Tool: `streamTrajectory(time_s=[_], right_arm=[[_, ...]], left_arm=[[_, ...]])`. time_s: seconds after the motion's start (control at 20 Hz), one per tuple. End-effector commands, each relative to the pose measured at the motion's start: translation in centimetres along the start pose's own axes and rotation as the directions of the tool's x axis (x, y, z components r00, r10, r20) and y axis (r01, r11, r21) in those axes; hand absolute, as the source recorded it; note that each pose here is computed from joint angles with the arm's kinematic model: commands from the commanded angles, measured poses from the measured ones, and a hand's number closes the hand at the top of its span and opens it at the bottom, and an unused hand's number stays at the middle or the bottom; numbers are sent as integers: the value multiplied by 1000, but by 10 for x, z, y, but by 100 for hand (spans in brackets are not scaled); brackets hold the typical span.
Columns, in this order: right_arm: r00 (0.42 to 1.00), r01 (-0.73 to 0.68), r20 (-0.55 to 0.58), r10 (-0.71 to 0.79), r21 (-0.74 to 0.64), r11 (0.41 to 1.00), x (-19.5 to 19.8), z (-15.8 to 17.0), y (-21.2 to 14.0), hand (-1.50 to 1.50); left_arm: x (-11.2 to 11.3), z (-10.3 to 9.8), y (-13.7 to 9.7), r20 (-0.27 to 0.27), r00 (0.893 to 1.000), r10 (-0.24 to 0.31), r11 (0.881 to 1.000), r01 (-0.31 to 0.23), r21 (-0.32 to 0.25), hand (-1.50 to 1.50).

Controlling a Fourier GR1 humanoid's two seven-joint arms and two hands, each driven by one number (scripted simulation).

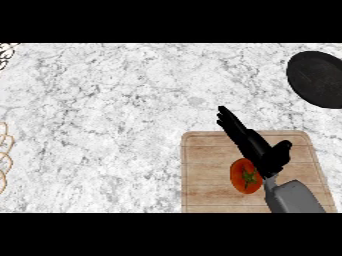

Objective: Pick the tomato from the cutting board and place it in the pan

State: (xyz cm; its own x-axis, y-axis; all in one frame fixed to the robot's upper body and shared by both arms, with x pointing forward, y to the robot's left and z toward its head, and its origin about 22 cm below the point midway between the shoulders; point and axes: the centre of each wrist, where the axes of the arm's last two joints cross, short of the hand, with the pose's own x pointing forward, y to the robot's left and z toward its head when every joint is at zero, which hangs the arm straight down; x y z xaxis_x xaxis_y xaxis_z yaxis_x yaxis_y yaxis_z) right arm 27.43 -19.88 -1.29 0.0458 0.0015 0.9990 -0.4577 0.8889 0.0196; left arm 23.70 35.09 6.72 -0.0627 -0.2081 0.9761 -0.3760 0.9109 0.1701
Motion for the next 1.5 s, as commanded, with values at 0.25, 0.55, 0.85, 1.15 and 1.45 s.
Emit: streamTrajectory(time_s=[0.25, 0.55, 0.85, 1.15, 1.45], right_arm=[[986, -166, -51, 160, -433, 886, 58, 9, -96, -150], [850, -507, -274, 451, -658, 557, 8, 51, -86, -150], [780, -625, -395, 485, -513, 588, 13, 82, -48, -150], [569, -813, -584, 579, -294, 502, 66, 73, -42, -150], [335, -841, -692, 639, 86, 535, 104, 42, -30, -150]], left_arm=[[14, 3, -45, 15, 991, -134, 908, 129, -398, 0], [4, 24, -72, -74, 991, -114, 872, 64, -485, 0], [9, 12, -96, -55, 993, -105, 856, 62, -512, 0], [6, 13, -100, -71, 992, -105, 860, 55, -507, 0], [12, 7, -113, -30, 994, -101, 834, 68, -547, 0]])
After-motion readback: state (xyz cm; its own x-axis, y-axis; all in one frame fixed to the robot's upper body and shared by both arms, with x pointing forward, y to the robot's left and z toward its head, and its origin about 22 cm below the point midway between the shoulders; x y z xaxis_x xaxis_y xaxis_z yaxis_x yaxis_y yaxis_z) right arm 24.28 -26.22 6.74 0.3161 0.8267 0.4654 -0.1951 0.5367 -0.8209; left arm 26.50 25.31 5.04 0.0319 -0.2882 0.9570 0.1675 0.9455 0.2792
